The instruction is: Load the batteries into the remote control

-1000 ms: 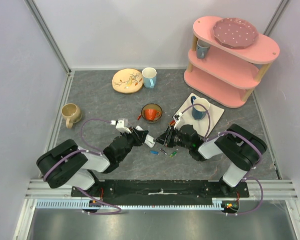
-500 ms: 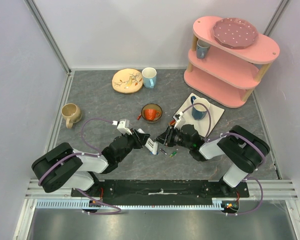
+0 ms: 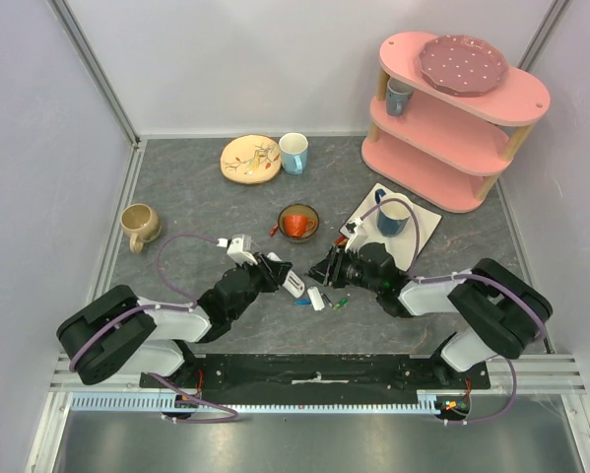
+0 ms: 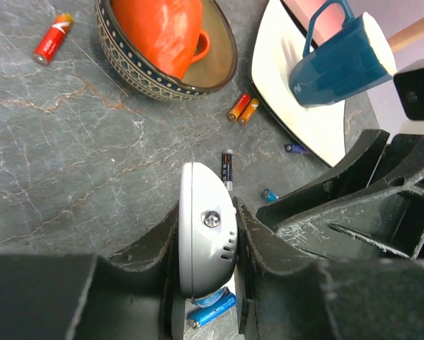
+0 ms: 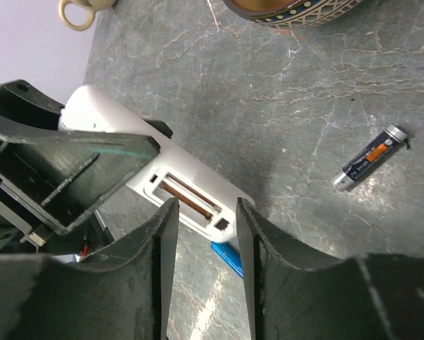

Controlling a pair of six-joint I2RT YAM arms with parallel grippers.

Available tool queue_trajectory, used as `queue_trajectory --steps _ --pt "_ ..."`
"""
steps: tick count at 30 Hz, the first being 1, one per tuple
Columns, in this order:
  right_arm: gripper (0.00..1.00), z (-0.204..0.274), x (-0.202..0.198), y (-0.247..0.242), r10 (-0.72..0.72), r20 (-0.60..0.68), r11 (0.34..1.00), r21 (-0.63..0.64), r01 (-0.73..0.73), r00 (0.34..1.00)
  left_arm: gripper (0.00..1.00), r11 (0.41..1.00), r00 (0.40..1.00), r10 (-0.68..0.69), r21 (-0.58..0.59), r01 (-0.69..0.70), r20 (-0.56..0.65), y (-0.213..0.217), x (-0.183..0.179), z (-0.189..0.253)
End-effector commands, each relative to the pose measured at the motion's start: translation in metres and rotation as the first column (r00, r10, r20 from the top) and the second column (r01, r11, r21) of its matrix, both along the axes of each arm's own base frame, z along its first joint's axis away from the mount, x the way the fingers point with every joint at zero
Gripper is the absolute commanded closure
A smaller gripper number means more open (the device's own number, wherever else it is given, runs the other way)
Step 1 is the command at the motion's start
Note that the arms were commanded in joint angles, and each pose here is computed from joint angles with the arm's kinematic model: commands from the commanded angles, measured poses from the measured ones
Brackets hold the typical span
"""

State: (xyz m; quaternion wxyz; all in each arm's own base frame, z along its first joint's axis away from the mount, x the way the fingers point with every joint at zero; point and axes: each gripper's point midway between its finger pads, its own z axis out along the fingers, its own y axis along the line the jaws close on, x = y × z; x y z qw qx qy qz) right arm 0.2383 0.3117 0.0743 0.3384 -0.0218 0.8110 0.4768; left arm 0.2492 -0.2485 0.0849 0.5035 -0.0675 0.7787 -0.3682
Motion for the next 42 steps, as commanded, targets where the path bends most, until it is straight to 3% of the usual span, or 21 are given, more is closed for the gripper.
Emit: queue_trajectory --steps 1,6,9,13,18,20,24,26,30,34,42 --pt "0.52 0.015 0.007 -0.009 0.019 0.107 0.991 -0.131 -0.005 0.994 0.98 0.996 0.993 0.093 -0.021 -0.092 0.067 0.012 0.013 0.026" --pt "0.44 0.001 0.007 -0.046 0.059 0.131 0.906 -0.423 0.002 0.990 0.98 0.992 0.988 0.129 -0.009 -0.129 0.082 0.024 0.012 0.039" --pt "0.41 0.003 0.005 -0.068 0.035 0.152 0.865 -0.500 0.046 0.988 0.98 0.991 0.988 0.130 -0.039 -0.128 0.086 0.025 0.010 0.053" --pt "0.37 0.011 0.000 -0.088 -0.005 0.185 0.851 -0.516 0.102 0.983 0.98 0.996 0.997 0.072 -0.060 -0.070 0.038 0.023 -0.003 0.061" --pt "0.31 0.026 -0.009 -0.092 -0.008 0.231 0.878 -0.464 0.117 0.973 0.98 0.979 0.988 -0.142 -0.137 0.149 0.056 0.005 -0.035 0.079" --pt "0.30 0.033 -0.006 -0.095 -0.023 0.257 0.876 -0.460 0.144 0.966 0.98 0.972 0.986 -0.165 -0.169 0.166 0.019 0.007 -0.043 0.080" --pt "0.27 0.030 0.000 -0.115 -0.085 0.266 0.822 -0.526 0.218 0.960 0.98 0.945 0.975 -0.220 -0.250 0.212 -0.004 0.007 -0.051 0.089" --pt "0.26 0.031 0.008 -0.128 -0.151 0.290 0.788 -0.542 0.292 0.945 0.98 0.912 0.951 -0.310 -0.287 0.292 -0.018 0.000 -0.061 0.091" --pt "0.23 0.039 0.010 -0.136 -0.202 0.323 0.782 -0.515 0.351 0.924 0.98 0.851 0.913 -0.408 -0.373 0.371 -0.023 0.003 -0.067 0.091" --pt "0.20 0.046 0.010 -0.129 -0.149 0.326 0.789 -0.530 0.311 0.934 0.96 0.809 0.880 -0.474 -0.405 0.427 -0.018 0.005 -0.072 0.093" --pt "0.22 0.026 0.011 -0.137 -0.150 0.279 0.712 -0.636 0.299 0.949 0.98 0.722 0.821 -0.564 -0.428 0.543 0.090 0.000 -0.082 0.118"
